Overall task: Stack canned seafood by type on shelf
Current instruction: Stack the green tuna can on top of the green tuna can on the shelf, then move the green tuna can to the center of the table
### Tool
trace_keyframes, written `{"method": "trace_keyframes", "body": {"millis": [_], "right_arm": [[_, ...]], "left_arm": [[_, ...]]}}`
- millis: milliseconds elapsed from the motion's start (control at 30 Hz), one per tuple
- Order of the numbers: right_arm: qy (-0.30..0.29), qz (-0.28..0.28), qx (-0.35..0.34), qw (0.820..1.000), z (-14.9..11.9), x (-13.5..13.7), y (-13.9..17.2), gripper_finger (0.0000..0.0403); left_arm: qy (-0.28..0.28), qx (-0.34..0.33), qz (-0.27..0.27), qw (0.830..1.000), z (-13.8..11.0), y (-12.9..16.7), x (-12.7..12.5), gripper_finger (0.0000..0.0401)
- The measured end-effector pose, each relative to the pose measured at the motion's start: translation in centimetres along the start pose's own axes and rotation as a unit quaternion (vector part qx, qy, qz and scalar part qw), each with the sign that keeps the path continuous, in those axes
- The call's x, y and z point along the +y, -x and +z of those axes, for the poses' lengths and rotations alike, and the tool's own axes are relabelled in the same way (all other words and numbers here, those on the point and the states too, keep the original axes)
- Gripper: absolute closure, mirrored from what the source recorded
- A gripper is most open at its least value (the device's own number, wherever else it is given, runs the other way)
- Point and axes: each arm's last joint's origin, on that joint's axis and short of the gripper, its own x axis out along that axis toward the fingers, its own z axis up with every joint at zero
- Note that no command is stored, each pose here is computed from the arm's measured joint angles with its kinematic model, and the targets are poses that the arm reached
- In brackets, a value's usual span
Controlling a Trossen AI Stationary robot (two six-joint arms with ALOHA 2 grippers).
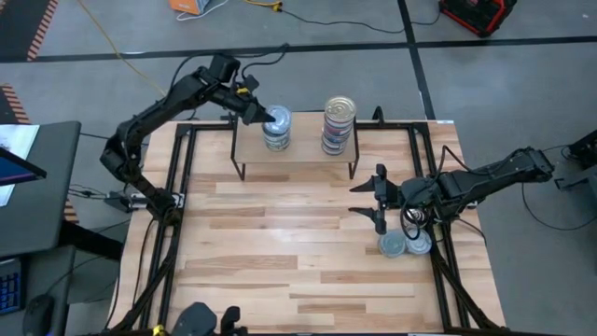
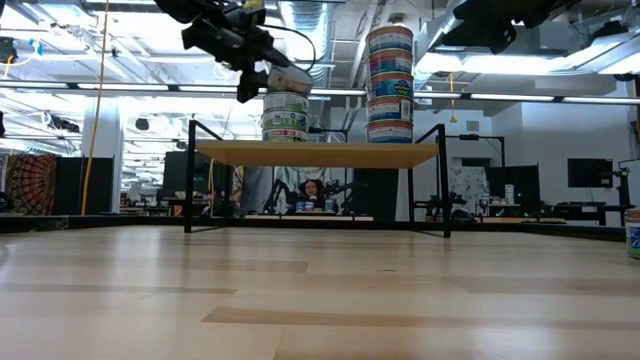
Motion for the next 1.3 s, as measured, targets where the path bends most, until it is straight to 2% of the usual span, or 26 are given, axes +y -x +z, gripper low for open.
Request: {"method": "trace_keyframes", "body": {"millis": [300,533,667,833,1000,1200,1300], "right_arm": [[0.0,0.0,0.0,1.0,0.0,0.0,0.0,0.0127],[-0.001,0.001,0.0,1.0,0.0,0.0,0.0,0.0127],[-0.001,0.001,0.001,1.0,0.0,0.0,0.0,0.0127],[-0.001,0.001,0.002,1.0,0.0,0.0,0.0,0.0127],[-0.008,-0.001,0.022,1.0,-0.4,0.0,0.0,0.0127],[-0.028,-0.006,0.055,0.998,-1.1,-0.1,0.1,0.0127],[-0.048,-0.008,0.061,0.997,-1.2,-0.1,0.1,0.0127]], "left_arm": [[-0.017,0.001,0.0,1.0,0.0,0.0,0.0,0.0133],[-0.069,0.006,0.037,0.997,0.7,0.9,-0.6,0.0126],[-0.111,0.018,0.097,0.989,0.8,1.4,-0.7,0.0126],[-0.169,0.019,0.12,0.978,1.0,1.5,-0.9,0.0126],[-0.264,0.003,0.164,0.951,1.3,2.1,-3.4,0.013],[-0.411,0.028,0.187,0.892,0.0,-0.1,-10.4,0.0154],[-0.452,0.047,0.176,0.873,-1.3,-1.8,-13.7,0.0166]]}}
